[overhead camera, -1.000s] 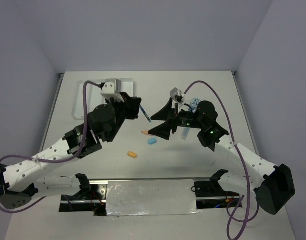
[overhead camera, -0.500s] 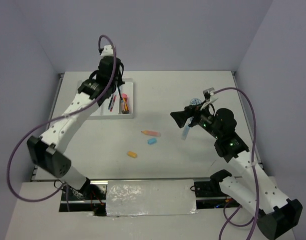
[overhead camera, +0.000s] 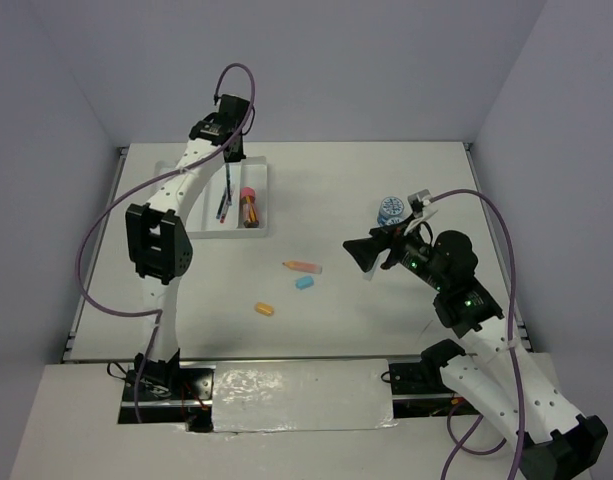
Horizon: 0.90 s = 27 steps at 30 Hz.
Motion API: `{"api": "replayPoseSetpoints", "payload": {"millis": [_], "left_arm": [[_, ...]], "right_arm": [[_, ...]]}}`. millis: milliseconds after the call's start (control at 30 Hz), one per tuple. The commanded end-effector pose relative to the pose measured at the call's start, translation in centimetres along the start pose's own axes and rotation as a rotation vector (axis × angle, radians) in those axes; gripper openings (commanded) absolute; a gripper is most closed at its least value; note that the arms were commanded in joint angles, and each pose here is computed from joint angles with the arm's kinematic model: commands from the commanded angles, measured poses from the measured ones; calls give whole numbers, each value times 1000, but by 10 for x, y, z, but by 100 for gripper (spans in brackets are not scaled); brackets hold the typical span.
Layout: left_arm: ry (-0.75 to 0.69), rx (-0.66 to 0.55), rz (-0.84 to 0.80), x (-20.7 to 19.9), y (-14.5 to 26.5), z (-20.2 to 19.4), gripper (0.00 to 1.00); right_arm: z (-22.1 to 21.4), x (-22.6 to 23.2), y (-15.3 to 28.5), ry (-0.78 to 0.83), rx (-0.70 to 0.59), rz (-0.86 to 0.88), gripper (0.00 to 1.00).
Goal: Sort the stationery into containers
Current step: Place the pen in the storage box.
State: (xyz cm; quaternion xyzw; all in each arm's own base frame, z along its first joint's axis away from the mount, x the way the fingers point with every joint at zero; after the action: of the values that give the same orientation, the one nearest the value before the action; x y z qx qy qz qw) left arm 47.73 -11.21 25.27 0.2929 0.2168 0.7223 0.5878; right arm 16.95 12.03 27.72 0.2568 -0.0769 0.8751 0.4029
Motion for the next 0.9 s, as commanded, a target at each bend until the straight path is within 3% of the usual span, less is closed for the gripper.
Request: {"api": "replayPoseSetpoints", "payload": {"millis": [0, 267, 367, 567, 733, 800, 867], "left_arm": [[-64, 35, 138, 11, -15, -2, 0], [-87, 50, 183, 10, -57, -23, 0], [-92, 51, 178, 7, -68, -34, 6], [-89, 65, 170, 1, -85, -44, 30], [-84, 84, 162, -1, -89, -50, 70], [-72, 82, 169, 0, -87, -49, 79], [-46, 76, 170, 1, -81, -44, 81]], "right_arm": [[2, 6, 1, 0, -15, 60, 100], [2, 12, 1, -5, -21, 121, 100], [1, 11, 0, -6, -13, 121, 100], [-4, 5, -5, -5, 12, 103, 100], [-6, 3, -11, -15, 31, 104, 100], [-7, 2, -13, -13, 41, 99, 100], [-9, -1, -16, -4, 61, 96, 100]]}}
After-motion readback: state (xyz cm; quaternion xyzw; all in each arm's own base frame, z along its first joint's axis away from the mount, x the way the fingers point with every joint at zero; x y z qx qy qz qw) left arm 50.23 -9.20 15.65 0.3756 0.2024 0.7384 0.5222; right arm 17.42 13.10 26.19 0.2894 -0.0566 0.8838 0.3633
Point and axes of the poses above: each gripper's point midway between its finger pads, its own y axis back along the fingers, its own x axis along the line the jaws close on, z = x × y, the point moved 9 cm from there along y, back along the fingers, and after that the axes turned 6 degrees about -y, right-handed, at the moved point
